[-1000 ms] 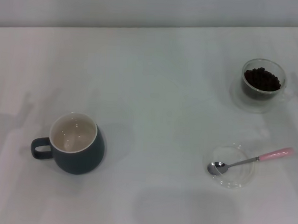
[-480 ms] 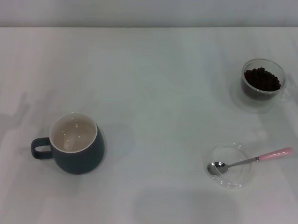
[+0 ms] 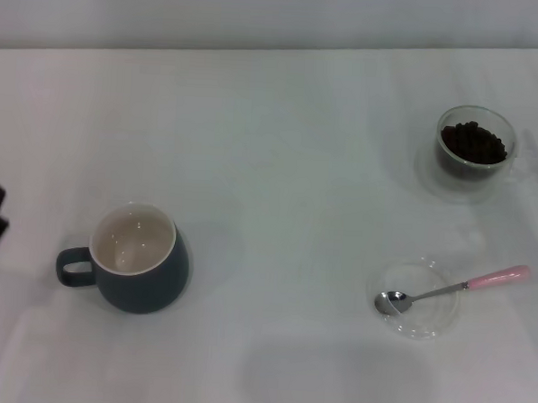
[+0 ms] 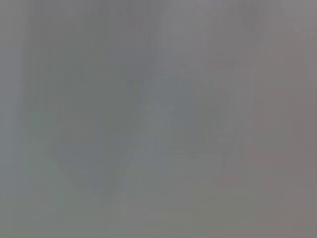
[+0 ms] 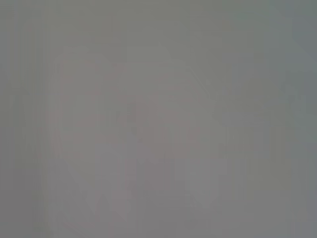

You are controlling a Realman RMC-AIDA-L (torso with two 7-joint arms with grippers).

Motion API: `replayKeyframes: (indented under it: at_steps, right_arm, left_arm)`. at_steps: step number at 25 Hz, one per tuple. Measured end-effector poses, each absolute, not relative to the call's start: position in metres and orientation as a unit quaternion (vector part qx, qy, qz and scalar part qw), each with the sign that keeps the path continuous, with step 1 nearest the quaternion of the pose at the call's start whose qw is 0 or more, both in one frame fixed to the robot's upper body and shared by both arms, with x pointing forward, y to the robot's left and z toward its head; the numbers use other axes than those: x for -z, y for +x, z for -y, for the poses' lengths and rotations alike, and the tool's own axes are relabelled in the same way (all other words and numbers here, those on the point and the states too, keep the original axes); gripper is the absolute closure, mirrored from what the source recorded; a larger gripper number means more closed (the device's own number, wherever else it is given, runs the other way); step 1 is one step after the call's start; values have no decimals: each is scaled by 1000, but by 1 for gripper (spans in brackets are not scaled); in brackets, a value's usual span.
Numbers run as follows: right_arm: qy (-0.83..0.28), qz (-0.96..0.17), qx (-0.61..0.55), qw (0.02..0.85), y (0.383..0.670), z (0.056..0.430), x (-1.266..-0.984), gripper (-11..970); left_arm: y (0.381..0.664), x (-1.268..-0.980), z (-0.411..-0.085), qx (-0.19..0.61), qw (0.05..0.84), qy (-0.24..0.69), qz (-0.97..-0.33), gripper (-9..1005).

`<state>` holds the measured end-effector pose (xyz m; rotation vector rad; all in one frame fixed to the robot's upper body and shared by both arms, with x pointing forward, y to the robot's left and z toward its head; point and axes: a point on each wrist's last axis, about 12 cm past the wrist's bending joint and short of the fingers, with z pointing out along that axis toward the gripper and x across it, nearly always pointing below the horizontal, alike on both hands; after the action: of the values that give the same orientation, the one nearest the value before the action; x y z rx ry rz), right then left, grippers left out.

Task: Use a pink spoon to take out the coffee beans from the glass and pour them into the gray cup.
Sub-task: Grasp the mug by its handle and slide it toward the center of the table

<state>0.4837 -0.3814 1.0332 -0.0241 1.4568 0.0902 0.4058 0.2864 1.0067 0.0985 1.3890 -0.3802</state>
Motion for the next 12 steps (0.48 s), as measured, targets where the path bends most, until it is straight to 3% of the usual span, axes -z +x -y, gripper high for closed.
replayKeyframes:
  at_steps: [6, 12]
  right_arm:
    - [-18, -656, -25, 754, 487, 391, -1041, 89]
    - [-23, -650, -23, 759, 492, 391, -1046, 89]
  left_arm:
    - [365, -996, -286, 184, 730, 51, -656, 105]
    - [350, -983, -287, 177, 693, 45, -697, 104]
